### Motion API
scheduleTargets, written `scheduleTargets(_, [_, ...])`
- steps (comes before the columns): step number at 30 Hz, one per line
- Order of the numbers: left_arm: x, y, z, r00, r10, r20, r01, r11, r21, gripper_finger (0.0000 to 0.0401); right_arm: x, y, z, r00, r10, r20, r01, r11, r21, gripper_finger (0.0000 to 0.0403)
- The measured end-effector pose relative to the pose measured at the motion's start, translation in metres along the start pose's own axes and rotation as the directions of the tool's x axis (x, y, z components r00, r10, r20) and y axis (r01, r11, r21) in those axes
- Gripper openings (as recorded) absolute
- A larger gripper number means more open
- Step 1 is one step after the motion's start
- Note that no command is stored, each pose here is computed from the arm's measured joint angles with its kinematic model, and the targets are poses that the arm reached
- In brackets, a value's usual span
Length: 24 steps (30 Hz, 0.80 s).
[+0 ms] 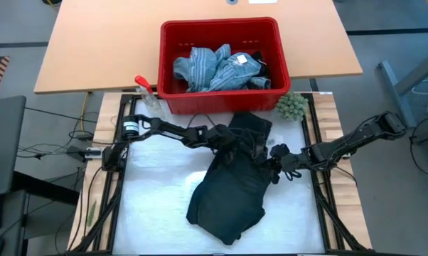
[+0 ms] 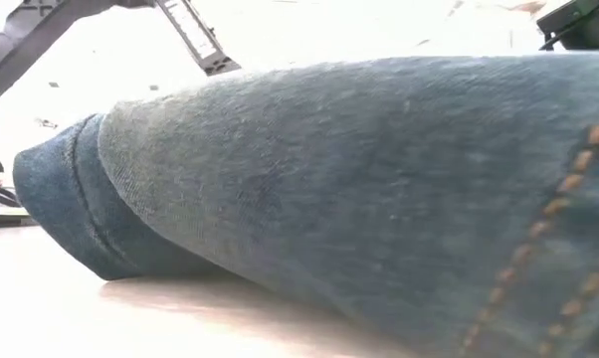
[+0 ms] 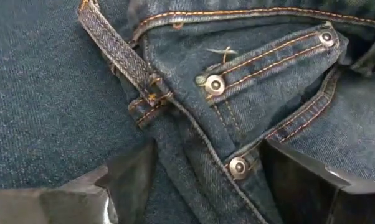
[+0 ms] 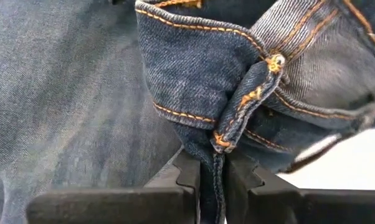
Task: Fold Laundry from Bin
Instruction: Fold the dark blue pants
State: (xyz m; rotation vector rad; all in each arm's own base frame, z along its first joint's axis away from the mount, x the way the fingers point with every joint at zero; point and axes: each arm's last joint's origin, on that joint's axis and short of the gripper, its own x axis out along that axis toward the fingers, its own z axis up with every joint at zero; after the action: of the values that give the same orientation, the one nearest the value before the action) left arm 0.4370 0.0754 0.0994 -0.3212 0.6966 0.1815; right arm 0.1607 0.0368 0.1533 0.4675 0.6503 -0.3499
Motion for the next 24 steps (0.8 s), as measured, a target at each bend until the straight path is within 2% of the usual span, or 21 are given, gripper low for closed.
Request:
scheduleTargets(2, [0.003,-0.005,0.0,1.0,-0.001,-0.022,0.001,1.0,0.03,0.0264,0.0,0.0,0.0,1.0,0.002,-0.003,-0.002,1.0,-0.001,0.0065])
scheduleTargets(4, [0.003,-0.013,0.002,1.0,0.007,-0.021,-0.005,0.997,0.08,0.0228,0.0,0.0,0.0,1.0,0.005,-0.007,-0.005,1.0,-0.003,0.0066])
scheduleTargets(6, [0.002,-0.02,0.005,1.0,0.003,-0.018,0.0,0.991,0.133,0.0172,0.0,0.0,0.0,1.0,0.009,-0.011,-0.009,1.0,-0.005,0.0066])
scheduleTargets(9, [-0.002,-0.027,0.013,1.0,-0.015,-0.022,0.019,0.981,0.193,0.006,0.0,0.0,-0.001,1.0,0.013,-0.017,-0.013,1.0,-0.027,0.0067])
scheduleTargets(10, [-0.003,-0.029,0.016,1.0,-0.017,-0.026,0.022,0.978,0.209,0.0034,0.0,0.0,-0.001,1.0,0.015,-0.018,-0.015,0.999,-0.028,0.0067])
scheduleTargets(17, [-0.046,-0.042,0.048,0.999,-0.036,0.03,0.025,0.946,0.325,0.0025,-0.007,0.001,0.003,0.998,0.06,-0.006,-0.06,0.996,-0.063,0.0067])
scheduleTargets(24, [-0.108,-0.056,0.082,0.99,-0.061,0.129,-0.005,0.888,0.46,0.0025,-0.033,0.012,0.034,0.987,0.125,0.104,-0.104,0.978,-0.183,0.0068])
